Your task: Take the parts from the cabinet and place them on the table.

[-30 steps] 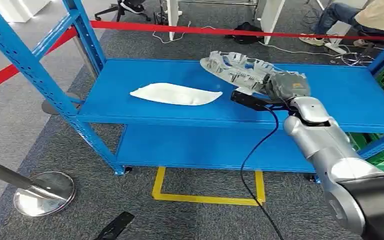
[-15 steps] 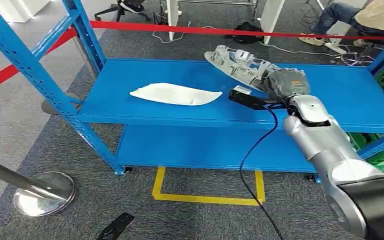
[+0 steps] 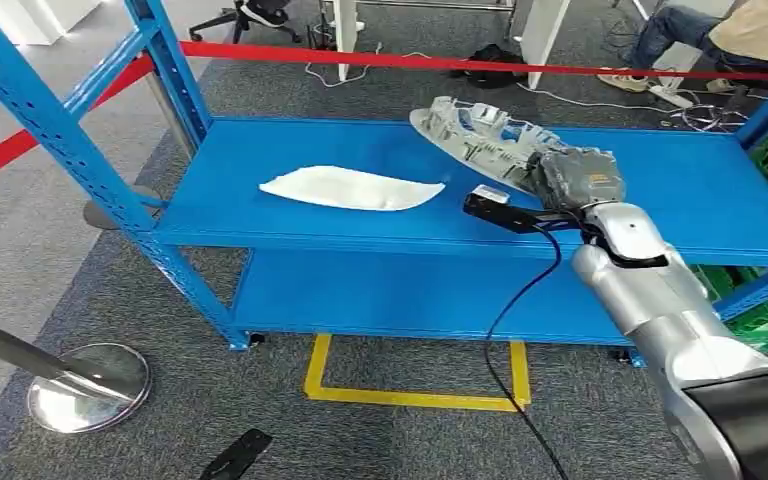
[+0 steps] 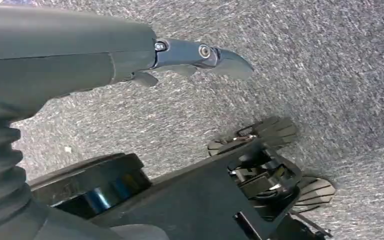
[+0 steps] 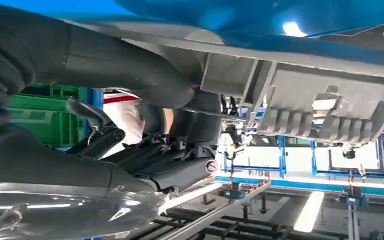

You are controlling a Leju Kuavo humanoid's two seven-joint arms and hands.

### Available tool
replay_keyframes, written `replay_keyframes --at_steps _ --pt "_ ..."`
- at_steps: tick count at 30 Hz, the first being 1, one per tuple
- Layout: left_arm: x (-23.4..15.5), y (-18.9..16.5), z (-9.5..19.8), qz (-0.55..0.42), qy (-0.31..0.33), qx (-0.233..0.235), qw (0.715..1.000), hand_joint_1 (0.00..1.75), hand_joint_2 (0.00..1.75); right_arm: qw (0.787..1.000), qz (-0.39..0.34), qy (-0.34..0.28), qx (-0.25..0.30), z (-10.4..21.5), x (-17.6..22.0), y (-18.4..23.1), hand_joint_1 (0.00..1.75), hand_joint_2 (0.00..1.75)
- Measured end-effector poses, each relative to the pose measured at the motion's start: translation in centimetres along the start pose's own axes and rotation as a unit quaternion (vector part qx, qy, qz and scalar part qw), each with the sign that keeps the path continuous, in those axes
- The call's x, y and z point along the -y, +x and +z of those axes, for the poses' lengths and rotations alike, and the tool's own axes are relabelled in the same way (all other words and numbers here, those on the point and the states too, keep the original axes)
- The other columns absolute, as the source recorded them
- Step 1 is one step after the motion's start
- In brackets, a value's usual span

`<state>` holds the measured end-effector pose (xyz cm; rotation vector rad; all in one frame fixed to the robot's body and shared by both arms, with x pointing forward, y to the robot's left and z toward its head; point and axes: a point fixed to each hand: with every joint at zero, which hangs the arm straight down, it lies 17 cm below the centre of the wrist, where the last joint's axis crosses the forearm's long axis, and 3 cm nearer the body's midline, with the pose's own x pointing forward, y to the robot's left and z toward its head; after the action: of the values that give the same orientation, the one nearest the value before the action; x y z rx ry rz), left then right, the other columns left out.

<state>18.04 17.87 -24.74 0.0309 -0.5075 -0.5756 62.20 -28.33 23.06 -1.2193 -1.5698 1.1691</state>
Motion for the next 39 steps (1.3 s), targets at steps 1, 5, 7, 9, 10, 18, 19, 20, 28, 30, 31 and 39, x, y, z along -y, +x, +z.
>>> replay_keyframes --at_steps 1,5,7,9,10,18,19,20,28,30,31,39 --pt "0.0 0.0 0.0 0.0 0.0 0.0 1.0 0.0 1.75 1.0 0.001 0.001 0.0 0.0 -0.1 -0.1 1.75 1.75" --pt "0.0 0.0 0.0 0.0 0.0 0.0 1.0 0.0 1.75 1.0 0.004 0.0 0.002 0.1 0.0 0.0 1.75 1.75" --pt "0.1 0.1 0.0 -0.001 0.0 0.003 1.0 0.0 1.75 1.0 0.005 0.0 0.002 0.1 0.0 -0.1 1.75 1.75" --pt "0.1 0.2 0.0 -0.001 -0.001 0.005 1.0 0.0 1.75 1.0 0.006 -0.001 0.003 0.3 0.0 -0.1 1.75 1.75" --pt "0.1 0.2 0.0 -0.002 -0.001 0.008 1.0 0.0 1.75 1.0 0.007 -0.001 0.004 0.3 0.0 -0.2 1.75 1.75" --pt "1.9 0.2 0.4 -0.003 -0.016 0.018 1.0 0.0 1.75 1.0 0.016 -0.009 0.016 1.9 -0.1 -0.4 1.75 1.75" --pt "2.0 0.3 0.4 -0.003 -0.018 0.021 1.0 0.0 1.75 1.0 0.017 -0.009 0.016 2.0 0.0 -0.3 1.75 1.75" --pt "2.1 0.4 0.5 -0.004 -0.019 0.024 1.0 0.0 1.75 1.0 0.017 -0.009 0.017 2.1 0.0 -0.3 1.75 1.75" --pt "1.9 0.1 0.4 -0.008 -0.007 0.016 1.0 0.0 1.75 0.999 0.026 -0.015 0.012 2.7 0.7 -0.9 1.75 1.75" --pt "2.0 0.1 0.4 -0.008 -0.007 0.016 1.0 0.0 1.75 0.999 0.03 -0.021 0.013 2.7 1.2 -1.1 1.75 1.75" --pt "2.0 0.1 0.4 -0.008 -0.007 0.015 1.0 0.0 1.75 0.999 0.032 -0.023 0.014 2.6 1.5 -1.2 1.75 1.75" --pt "2.2 0.1 0.5 -0.007 -0.009 0.014 1.0 0.0 1.75 0.998 0.045 -0.051 0.017 2.0 4.7 -1.4 1.75 1.75"
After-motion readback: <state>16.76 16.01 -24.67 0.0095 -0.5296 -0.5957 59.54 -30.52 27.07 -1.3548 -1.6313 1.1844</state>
